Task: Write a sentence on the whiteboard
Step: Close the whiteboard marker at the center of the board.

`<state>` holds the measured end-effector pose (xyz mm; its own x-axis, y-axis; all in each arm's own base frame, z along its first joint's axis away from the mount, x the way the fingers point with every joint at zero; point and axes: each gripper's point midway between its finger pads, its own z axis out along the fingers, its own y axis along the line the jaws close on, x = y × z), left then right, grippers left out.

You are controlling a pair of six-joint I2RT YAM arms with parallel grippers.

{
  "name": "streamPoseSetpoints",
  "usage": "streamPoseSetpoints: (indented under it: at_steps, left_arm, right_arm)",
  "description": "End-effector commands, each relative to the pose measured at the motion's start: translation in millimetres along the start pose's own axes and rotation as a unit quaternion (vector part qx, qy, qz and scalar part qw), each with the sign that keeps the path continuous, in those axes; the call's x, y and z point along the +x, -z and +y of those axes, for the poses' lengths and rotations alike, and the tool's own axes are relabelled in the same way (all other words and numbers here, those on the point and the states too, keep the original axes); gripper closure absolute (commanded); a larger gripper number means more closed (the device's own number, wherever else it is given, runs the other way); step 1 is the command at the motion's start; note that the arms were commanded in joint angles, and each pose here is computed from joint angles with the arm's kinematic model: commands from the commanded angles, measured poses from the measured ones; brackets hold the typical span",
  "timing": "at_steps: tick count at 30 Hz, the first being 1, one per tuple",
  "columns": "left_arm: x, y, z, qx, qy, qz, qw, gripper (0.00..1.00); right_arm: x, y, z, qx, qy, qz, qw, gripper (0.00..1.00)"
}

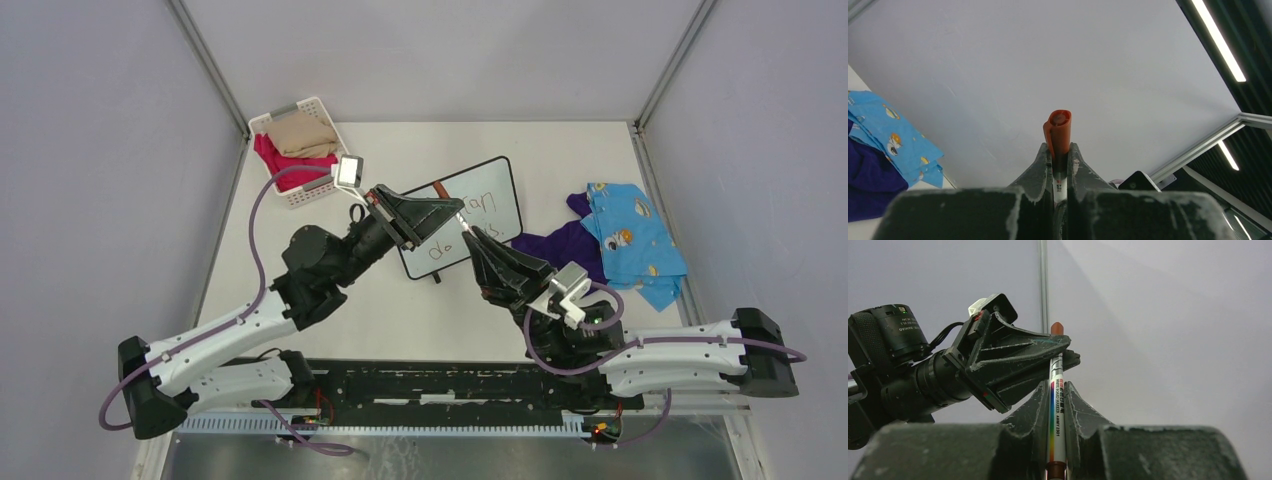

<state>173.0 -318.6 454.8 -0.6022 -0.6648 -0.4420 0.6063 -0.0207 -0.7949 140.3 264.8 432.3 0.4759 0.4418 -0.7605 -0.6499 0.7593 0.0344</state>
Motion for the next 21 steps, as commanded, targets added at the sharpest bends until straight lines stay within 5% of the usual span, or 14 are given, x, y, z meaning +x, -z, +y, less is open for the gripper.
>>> streamPoseSetpoints:
  at_steps: [1, 4, 8, 21]
  left_arm:
    - [-8, 0, -6, 0.0, -0.017, -0.006, 1.0, 0.98]
    - [-13, 5, 7, -0.041, -0.043, -0.008, 0.998, 0.98]
    - [-30, 24, 33, -0.13, -0.106, -0.015, 0.986, 0.98]
    - [-90, 142, 95, -0.409, -0.323, -0.002, 0.854, 0.98]
  right_arm:
    - [-15, -6, -4, 0.005, -0.016, -0.011, 1.0, 0.85]
    - [-3, -5, 2, -0.013, -0.002, 0.021, 1.0, 0.45]
    - [11, 4, -1, -0.015, 0.013, 0.064, 0.998, 0.17]
    - [71, 77, -42, 0.002, 0.062, 0.206, 0.977, 0.13]
